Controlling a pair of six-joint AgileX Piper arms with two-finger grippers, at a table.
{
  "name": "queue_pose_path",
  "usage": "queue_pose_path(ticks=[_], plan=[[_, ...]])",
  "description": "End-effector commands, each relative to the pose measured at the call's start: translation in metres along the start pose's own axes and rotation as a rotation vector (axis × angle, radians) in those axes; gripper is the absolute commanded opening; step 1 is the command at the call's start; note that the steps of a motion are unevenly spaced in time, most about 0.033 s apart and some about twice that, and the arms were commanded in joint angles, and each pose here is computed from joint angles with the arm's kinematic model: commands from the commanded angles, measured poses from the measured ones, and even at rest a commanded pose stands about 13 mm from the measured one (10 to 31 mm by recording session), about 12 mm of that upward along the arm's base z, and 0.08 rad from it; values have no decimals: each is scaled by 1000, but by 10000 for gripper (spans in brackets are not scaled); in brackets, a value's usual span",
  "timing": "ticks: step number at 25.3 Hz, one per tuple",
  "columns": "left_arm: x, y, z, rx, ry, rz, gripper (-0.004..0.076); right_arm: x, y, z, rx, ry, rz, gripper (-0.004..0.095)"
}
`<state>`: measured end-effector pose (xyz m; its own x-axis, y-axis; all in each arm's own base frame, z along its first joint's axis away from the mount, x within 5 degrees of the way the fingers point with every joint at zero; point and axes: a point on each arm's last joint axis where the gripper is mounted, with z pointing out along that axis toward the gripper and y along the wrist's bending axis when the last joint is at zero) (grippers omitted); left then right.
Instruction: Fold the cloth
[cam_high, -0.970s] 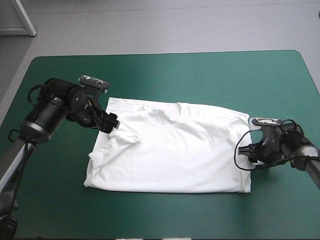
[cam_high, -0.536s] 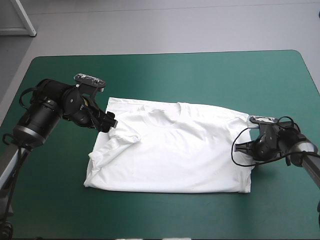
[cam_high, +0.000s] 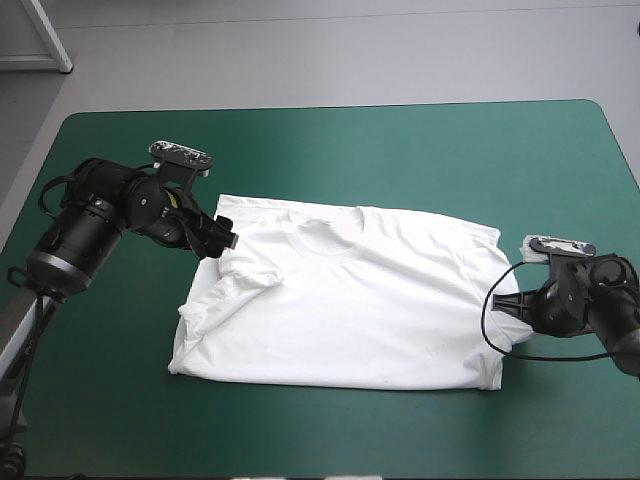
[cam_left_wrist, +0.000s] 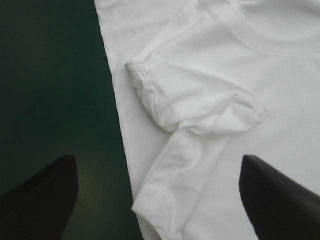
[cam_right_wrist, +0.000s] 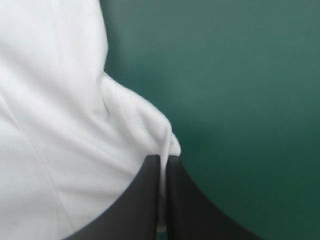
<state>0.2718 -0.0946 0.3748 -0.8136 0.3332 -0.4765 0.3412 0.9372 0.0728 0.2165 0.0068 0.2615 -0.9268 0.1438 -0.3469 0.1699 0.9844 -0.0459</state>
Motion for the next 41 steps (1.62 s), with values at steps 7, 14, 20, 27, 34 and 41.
queue_pose_path(ticks=[7, 14, 20, 27, 34, 41], plan=[[-3, -2, -19, 23, -85, -10, 636, -15, 54, -10, -415, -186, -140, -19], [-3, -2, -19, 22, -85, -9, 636, -13, 86, 25, -412, -61, -282, 419], [2, 1, -19, -5, -29, 1, 636, -24, 73, -12, -307, -57, -279, 849], [14, 4, -17, -48, 69, 16, 636, -7, 50, -48, -192, 62, -240, 764], [60, 6, 11, -86, 229, 25, 636, 6, 40, -66, -185, 58, -253, 668], [114, 0, 47, -81, 347, -49, 636, 25, 29, -81, -196, -4, -261, 667]])
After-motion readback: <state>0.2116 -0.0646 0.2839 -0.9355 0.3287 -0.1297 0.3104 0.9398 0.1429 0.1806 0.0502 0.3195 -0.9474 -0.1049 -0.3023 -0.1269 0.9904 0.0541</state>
